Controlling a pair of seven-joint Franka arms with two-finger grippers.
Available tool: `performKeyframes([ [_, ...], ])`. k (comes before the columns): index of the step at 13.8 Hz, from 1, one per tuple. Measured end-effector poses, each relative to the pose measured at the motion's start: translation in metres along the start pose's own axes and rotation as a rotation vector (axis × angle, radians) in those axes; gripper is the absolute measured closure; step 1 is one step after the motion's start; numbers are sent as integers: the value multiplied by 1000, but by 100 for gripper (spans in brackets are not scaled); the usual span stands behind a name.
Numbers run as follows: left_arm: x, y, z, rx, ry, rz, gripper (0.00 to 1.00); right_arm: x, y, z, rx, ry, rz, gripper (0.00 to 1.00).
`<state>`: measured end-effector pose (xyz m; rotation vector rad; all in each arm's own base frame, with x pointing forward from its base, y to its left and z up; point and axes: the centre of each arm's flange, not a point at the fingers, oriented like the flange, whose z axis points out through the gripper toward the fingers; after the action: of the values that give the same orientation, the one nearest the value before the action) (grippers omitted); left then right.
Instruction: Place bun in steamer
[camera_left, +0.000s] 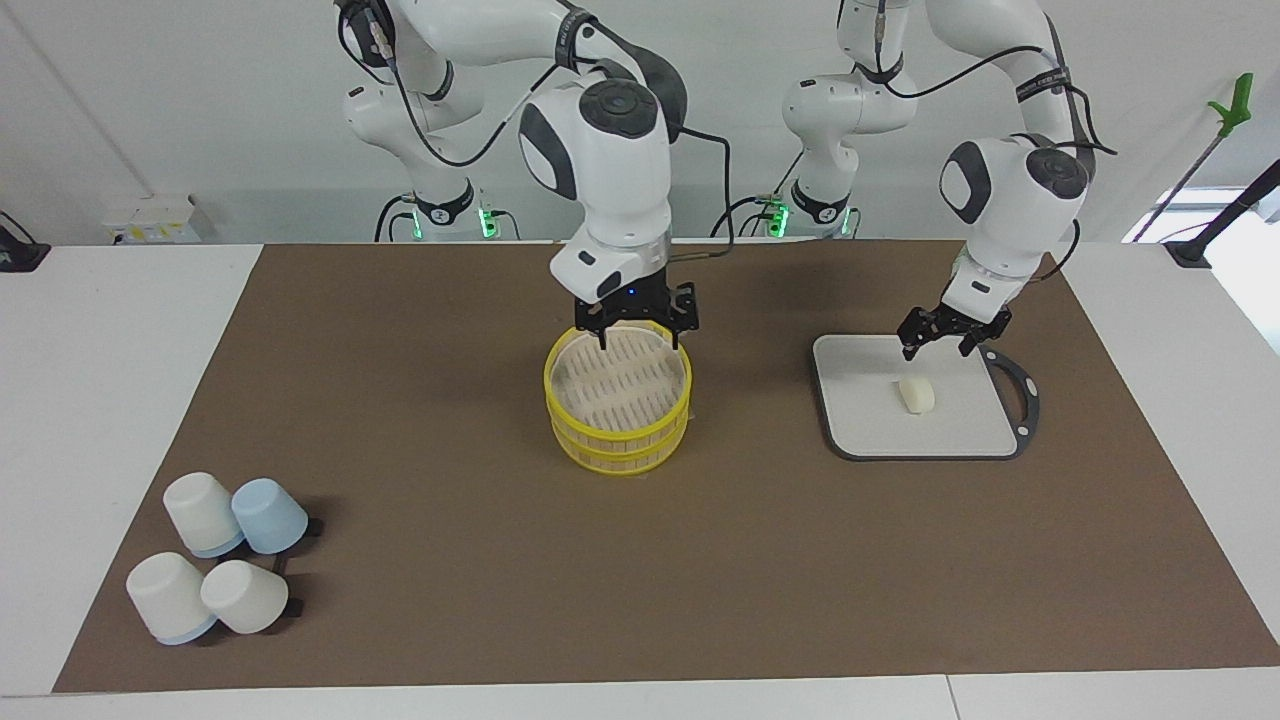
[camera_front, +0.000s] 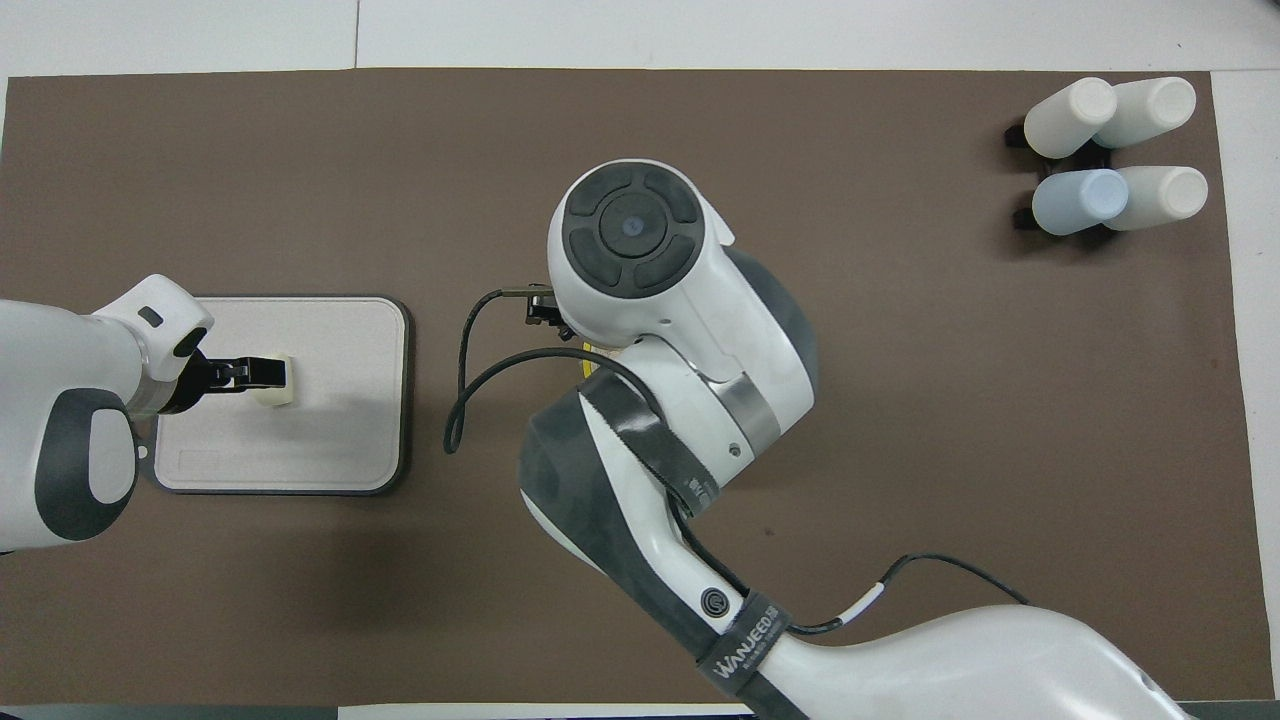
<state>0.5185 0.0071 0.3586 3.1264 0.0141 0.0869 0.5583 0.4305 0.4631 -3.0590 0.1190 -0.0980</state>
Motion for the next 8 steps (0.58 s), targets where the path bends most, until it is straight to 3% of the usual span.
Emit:
performKeyframes([
  [5,3,0,34,1,19,-5,0,-28,-3,79,-19,6,-32,0],
  [7,3,1,35,1,18,-4,0,-40,-3,87,-24,0,-46,3],
  [8,3,2,35,1,17,-3,7,-45,-7,84,-22,2,-56,4],
])
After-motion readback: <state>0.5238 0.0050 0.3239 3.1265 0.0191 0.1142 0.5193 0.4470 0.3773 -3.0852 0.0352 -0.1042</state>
